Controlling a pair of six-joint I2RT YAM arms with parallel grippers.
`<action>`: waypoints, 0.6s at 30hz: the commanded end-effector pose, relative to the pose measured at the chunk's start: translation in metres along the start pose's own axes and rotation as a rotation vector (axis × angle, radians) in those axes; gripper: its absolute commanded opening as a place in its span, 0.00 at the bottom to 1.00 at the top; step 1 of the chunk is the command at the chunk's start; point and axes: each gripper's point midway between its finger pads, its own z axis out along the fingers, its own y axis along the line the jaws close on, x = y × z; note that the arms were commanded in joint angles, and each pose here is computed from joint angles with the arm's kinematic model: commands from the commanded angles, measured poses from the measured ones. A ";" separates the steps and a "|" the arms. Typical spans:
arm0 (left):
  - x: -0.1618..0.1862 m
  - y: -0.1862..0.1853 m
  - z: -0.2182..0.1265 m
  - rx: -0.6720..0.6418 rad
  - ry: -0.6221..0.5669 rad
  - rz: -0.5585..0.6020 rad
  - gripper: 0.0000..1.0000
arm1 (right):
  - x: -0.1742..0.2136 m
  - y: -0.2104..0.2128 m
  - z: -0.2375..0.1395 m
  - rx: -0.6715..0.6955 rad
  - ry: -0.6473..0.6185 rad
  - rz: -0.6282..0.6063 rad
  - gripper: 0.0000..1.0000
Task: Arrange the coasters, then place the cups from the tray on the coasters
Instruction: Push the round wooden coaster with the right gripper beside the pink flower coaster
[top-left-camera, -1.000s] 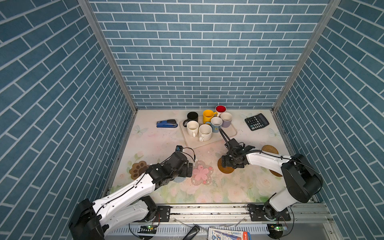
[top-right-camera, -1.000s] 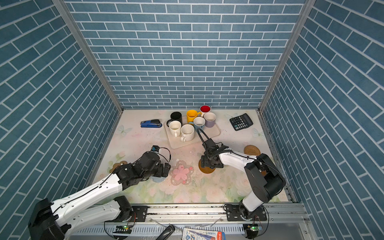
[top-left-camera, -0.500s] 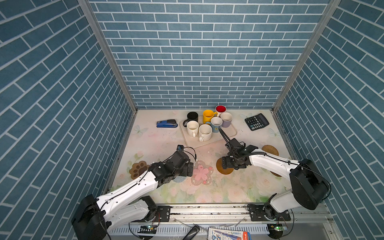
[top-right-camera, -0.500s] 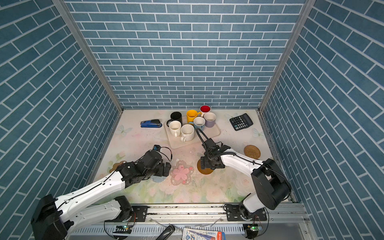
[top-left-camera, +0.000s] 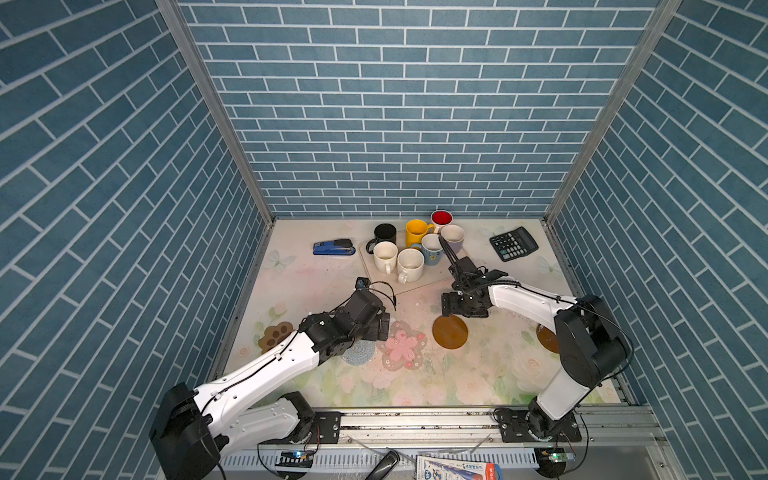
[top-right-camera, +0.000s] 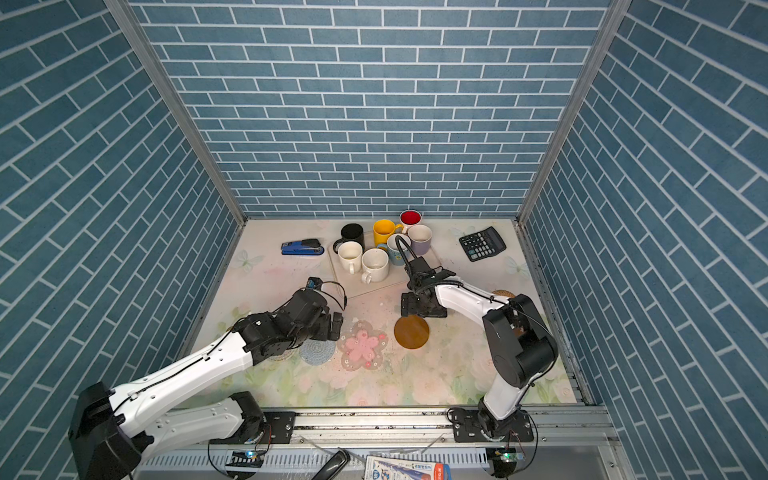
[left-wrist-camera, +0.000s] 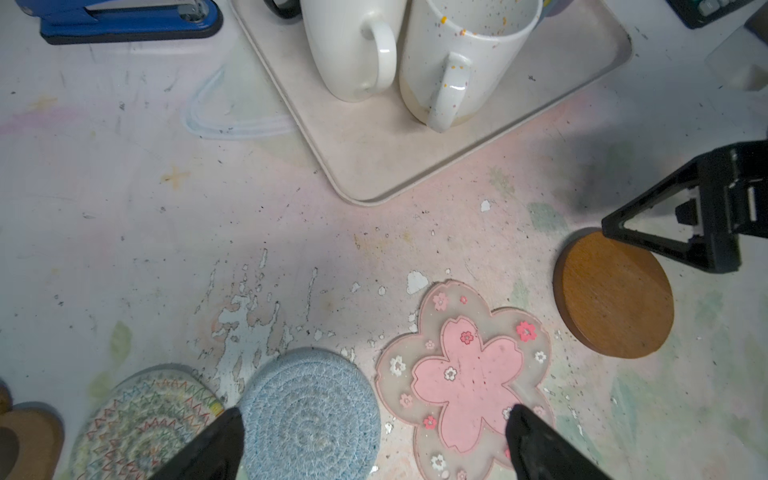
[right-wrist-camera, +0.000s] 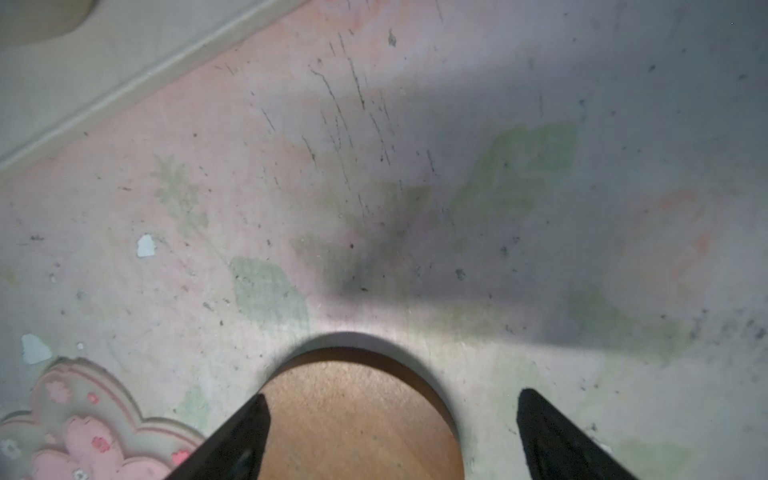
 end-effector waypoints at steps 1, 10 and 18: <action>-0.007 0.013 -0.004 -0.084 -0.010 -0.053 0.99 | -0.011 0.001 0.003 0.020 -0.017 -0.001 0.93; -0.011 0.026 -0.020 -0.074 -0.107 -0.077 0.99 | 0.002 0.000 0.012 0.036 0.004 0.001 0.93; 0.001 0.031 -0.018 -0.078 -0.083 -0.095 0.99 | 0.019 0.004 0.016 0.029 0.022 -0.006 0.93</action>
